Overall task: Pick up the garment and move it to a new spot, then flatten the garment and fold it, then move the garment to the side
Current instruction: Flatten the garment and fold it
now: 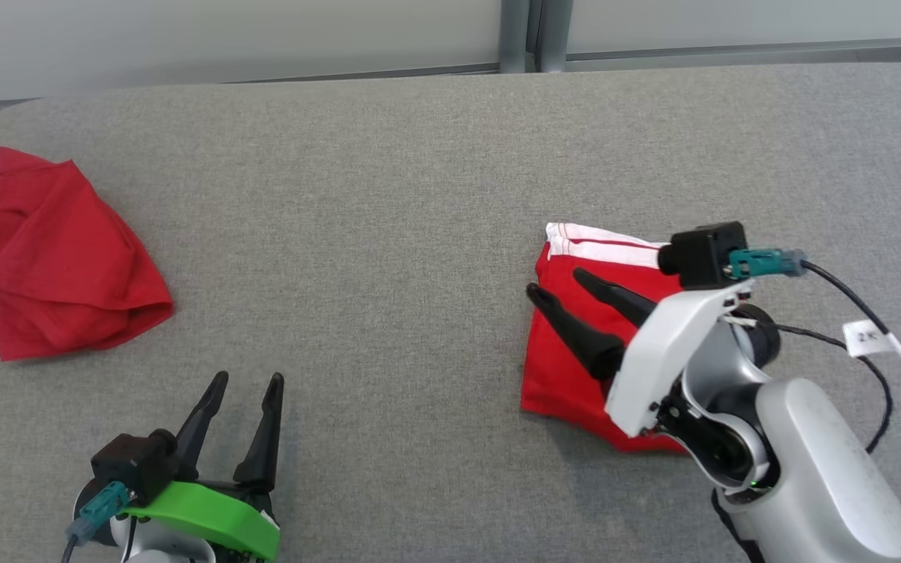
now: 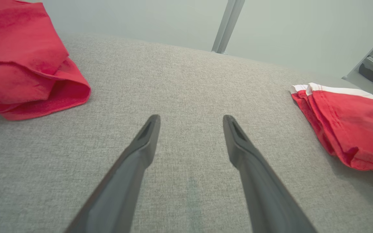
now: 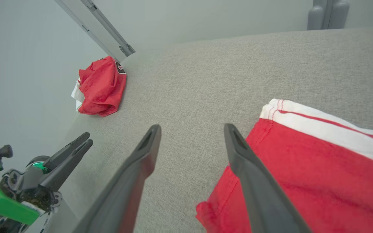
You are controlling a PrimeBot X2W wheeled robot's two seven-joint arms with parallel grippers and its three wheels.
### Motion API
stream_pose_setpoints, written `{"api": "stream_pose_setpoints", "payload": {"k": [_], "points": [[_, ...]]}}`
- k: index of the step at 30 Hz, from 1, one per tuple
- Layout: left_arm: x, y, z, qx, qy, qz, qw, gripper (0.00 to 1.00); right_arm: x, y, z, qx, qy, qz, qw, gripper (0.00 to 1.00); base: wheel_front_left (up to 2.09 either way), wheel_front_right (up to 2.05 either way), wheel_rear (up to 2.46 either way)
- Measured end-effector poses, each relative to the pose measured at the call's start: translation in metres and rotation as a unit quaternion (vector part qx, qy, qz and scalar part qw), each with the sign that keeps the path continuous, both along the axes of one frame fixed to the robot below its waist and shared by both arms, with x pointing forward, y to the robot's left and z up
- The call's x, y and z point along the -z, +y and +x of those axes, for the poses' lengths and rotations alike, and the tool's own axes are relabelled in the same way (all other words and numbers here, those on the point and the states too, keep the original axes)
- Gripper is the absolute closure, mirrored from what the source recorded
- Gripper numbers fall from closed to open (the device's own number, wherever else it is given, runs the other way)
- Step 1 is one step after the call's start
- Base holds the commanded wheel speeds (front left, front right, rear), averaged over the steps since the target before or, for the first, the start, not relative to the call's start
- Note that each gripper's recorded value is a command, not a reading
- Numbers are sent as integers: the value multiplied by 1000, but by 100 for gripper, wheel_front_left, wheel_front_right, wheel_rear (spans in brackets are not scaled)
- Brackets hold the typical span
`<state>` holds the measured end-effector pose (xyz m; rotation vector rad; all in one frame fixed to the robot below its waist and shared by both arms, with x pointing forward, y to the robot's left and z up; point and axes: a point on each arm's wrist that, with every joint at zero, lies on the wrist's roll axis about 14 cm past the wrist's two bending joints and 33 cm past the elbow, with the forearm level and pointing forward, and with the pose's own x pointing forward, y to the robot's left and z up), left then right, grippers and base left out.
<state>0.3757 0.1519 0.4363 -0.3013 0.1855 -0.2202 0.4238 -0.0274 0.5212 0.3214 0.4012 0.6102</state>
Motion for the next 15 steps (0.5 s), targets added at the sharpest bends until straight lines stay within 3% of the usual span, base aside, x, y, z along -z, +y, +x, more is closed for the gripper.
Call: {"api": "stream_pose_setpoints", "payload": {"k": [4, 10, 15], "points": [[-2, 2, 0, -4, -4, -3, 1000, 0, 8, -39, -3, 38, 4, -25, 999, 0, 0, 0, 0], [-4, 0, 2, -3, -8, -4, 1000, 0, 41, -111, -12, 108, 60, -83, 989, 0, 0, 0, 0], [-5, 0, 3, -3, -12, -1, 1000, 0, 51, -140, -14, 149, 82, -91, 981, 0, 0, 0, 0]]}}
